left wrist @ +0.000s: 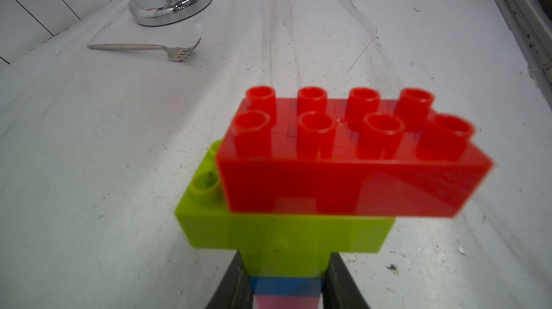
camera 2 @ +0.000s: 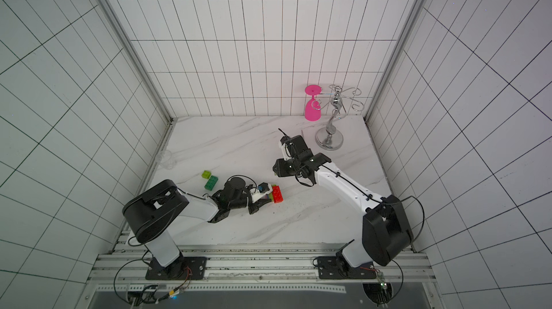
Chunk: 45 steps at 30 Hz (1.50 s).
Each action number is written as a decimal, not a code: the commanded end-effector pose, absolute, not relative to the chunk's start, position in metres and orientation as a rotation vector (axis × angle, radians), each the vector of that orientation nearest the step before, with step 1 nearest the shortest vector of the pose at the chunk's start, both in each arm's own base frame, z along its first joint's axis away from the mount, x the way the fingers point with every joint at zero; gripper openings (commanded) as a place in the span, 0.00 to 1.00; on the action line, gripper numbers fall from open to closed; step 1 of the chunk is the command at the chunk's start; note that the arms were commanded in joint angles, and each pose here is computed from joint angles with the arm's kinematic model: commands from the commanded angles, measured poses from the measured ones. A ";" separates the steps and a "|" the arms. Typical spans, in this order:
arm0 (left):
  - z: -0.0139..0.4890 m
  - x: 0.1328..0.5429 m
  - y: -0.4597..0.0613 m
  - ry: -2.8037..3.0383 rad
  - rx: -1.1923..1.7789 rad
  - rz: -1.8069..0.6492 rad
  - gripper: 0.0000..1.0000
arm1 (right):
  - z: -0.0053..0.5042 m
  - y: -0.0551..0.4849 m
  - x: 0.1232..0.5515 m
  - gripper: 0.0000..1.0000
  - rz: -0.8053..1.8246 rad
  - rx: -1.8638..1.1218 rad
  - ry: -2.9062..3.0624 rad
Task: Assemble a spoon with lego
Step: Assemble the lego brick with the lego brick.
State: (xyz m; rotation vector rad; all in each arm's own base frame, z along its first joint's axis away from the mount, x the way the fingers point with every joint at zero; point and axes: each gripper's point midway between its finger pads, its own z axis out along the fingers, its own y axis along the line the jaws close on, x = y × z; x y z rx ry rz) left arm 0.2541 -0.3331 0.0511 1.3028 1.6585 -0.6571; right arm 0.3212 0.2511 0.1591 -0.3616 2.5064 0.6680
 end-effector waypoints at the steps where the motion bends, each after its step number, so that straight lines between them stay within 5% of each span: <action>1: 0.064 0.259 -0.347 1.589 1.291 -0.701 0.00 | 0.145 0.260 0.321 0.25 0.690 -0.402 2.505; 27: 0.046 0.262 -0.351 1.621 1.282 -0.726 0.00 | 0.096 0.252 0.297 0.24 0.519 -0.567 2.659; 45: 0.046 0.263 -0.351 1.625 1.285 -0.717 0.00 | 0.131 0.252 0.292 0.24 0.584 -0.508 2.679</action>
